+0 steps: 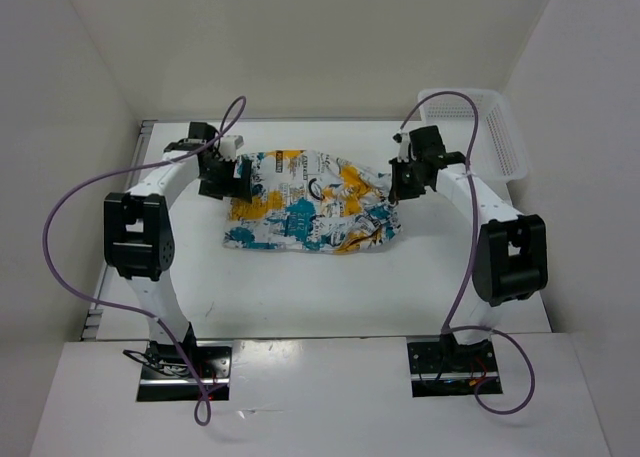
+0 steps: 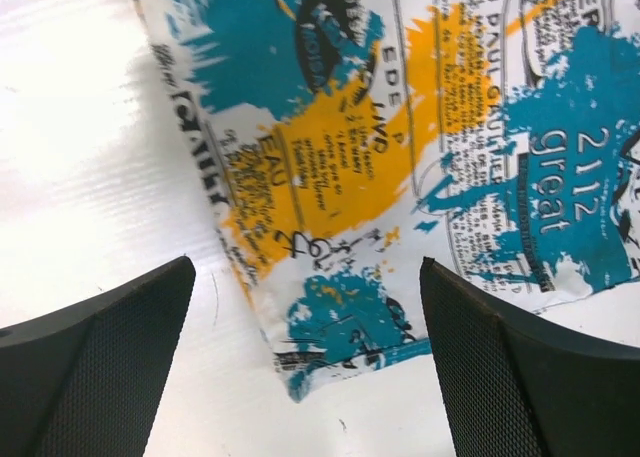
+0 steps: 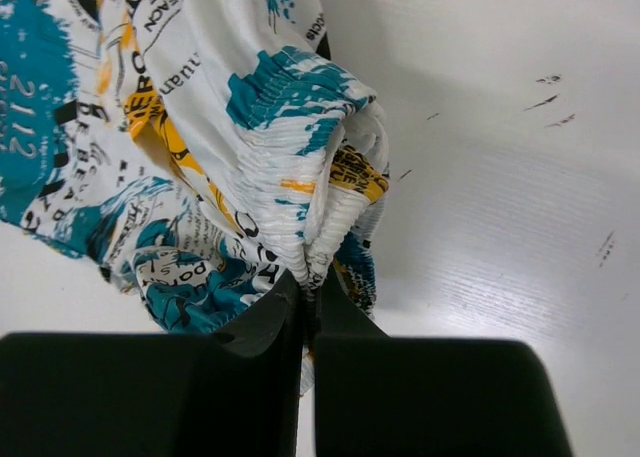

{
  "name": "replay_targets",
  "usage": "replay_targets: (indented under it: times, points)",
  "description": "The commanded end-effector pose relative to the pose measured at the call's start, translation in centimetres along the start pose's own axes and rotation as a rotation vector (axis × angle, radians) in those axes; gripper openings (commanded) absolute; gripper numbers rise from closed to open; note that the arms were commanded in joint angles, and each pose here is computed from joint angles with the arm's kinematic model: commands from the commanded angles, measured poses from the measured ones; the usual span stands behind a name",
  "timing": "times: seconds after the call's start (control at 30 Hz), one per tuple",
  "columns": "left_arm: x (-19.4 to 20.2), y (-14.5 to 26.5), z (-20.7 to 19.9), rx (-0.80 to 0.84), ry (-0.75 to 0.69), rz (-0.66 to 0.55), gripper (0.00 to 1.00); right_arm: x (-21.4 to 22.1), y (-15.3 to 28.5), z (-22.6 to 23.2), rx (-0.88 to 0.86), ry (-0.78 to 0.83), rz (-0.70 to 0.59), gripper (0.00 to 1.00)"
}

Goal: Fold and stack the shorts
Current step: Fold the shorts

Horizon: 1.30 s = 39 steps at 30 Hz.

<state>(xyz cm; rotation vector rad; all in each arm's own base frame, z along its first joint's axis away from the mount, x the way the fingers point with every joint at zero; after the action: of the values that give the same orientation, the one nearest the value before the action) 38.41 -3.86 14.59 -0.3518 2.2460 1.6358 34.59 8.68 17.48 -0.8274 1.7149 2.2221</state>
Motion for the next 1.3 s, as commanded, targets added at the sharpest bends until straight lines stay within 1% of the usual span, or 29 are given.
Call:
replay_targets:
  times: [0.0, 0.07, 0.13, 0.23, 0.27, 0.3, 0.33, 0.37, 0.4, 0.43, 0.47, 0.53, 0.57, 0.67, 0.7, 0.77, 0.8, 0.87, 0.93, 0.97, 1.0, 1.1, 1.13, 1.27]
  points:
    - [-0.3, -1.6, 0.5, 0.021, 0.012, 0.032, 1.00, -1.4, 3.1, 0.3, 0.005, 0.059, -0.075, 0.00]
    - [-0.2, -2.9, 1.2, -0.012, 0.017, 0.051, 1.00, -1.5, 3.5, -0.1, 0.020, 0.064, -0.087, 0.00]
    - [-0.4, -3.1, 1.4, -0.021, 0.017, 0.051, 1.00, -2.1, 4.0, -0.8, 0.035, 0.050, -0.108, 0.00]
    - [-0.5, -4.7, 0.5, 0.050, 0.007, 0.072, 1.00, -2.8, 4.9, -1.6, 0.051, 0.063, -0.122, 0.00]
    - [-0.8, -5.0, 0.1, 0.063, -0.001, 0.072, 1.00, -3.7, 5.5, -1.6, 0.055, 0.080, -0.151, 0.00]
    - [-1.0, -5.5, -0.8, 0.083, -0.020, 0.074, 0.99, -3.9, 5.5, -1.6, 0.055, 0.090, -0.145, 0.00]
    - [-0.4, -6.7, -1.1, 0.105, -0.019, 0.109, 0.94, -4.3, 5.4, -1.7, 0.055, 0.090, -0.147, 0.00]
    - [-0.5, -7.2, -1.7, 0.122, -0.029, 0.114, 0.89, -5.0, 5.9, -1.7, 0.068, 0.095, -0.170, 0.00]
    - [-0.4, -7.8, -2.3, 0.138, -0.040, 0.127, 0.84, -5.1, 5.2, -1.9, 0.067, 0.092, -0.157, 0.00]
    - [-0.3, -8.9, -3.4, 0.159, -0.063, 0.145, 0.78, -5.5, 5.7, -1.9, 0.079, 0.079, -0.166, 0.00]
    - [-0.3, -9.4, -4.0, 0.164, -0.076, 0.153, 0.68, -5.4, 5.2, -2.0, 0.078, 0.076, -0.153, 0.00]
    - [0.2, -10.7, -5.5, 0.188, -0.106, 0.181, 0.61, -6.0, 5.1, -2.0, 0.087, 0.053, -0.162, 0.00]
    - [-0.1, -10.7, -6.3, 0.205, -0.121, 0.173, 0.56, -6.4, 5.1, -1.9, 0.085, 0.025, -0.169, 0.00]
    - [0.6, -11.6, -7.8, 0.244, -0.144, 0.203, 0.51, -7.8, 4.8, -1.7, 0.058, -0.015, -0.197, 0.00]
    - [0.3, -11.8, -8.3, 0.258, -0.155, 0.197, 0.51, -8.3, 4.7, -1.5, 0.046, -0.041, -0.213, 0.00]
    - [0.1, -12.1, -9.0, 0.272, -0.167, 0.195, 0.46, -9.8, 4.2, -1.5, 0.033, -0.066, -0.232, 0.00]
    - [0.3, -12.5, -9.3, 0.275, -0.175, 0.204, 0.46, -10.3, 4.1, -1.4, 0.029, -0.098, -0.240, 0.00]
    - [0.1, -12.8, -9.8, 0.280, -0.185, 0.200, 0.45, -12.0, 3.7, -0.9, 0.016, -0.111, -0.271, 0.00]
    - [-0.2, -13.0, -10.3, 0.285, -0.197, 0.193, 0.45, -13.7, 4.0, 1.1, -0.018, -0.111, -0.307, 0.00]
    - [0.0, -13.4, -10.1, 0.283, -0.193, 0.203, 0.45, -14.0, 3.3, 1.7, -0.030, -0.112, -0.303, 0.00]
    - [0.2, -13.5, -10.6, 0.287, -0.204, 0.208, 0.45, -14.9, 3.6, 3.7, -0.072, -0.090, -0.324, 0.00]
    - [0.1, -13.8, -10.4, 0.262, -0.206, 0.204, 0.45, -15.7, 3.0, 6.8, -0.135, -0.098, -0.325, 0.00]
    - [0.1, -13.8, -10.3, 0.251, -0.207, 0.203, 0.45, -15.7, 3.1, 8.8, -0.166, -0.098, -0.322, 0.00]
    - [-0.1, -14.1, -10.0, 0.219, -0.210, 0.198, 0.45, -15.0, 1.8, 13.0, -0.238, -0.098, -0.270, 0.00]
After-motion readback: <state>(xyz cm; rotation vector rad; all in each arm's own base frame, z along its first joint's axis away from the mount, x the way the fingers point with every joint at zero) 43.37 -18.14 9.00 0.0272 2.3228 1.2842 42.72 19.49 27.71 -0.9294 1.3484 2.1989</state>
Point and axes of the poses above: each gripper's point midway between its finger pads, its own y axis back along the fingers, its own z axis along the line the jaws close on, x = y × z, the point moved 8 cm from there along y, back along the fingers, and after that the axes turned 6 degrees about y, right-handed, at the moved point
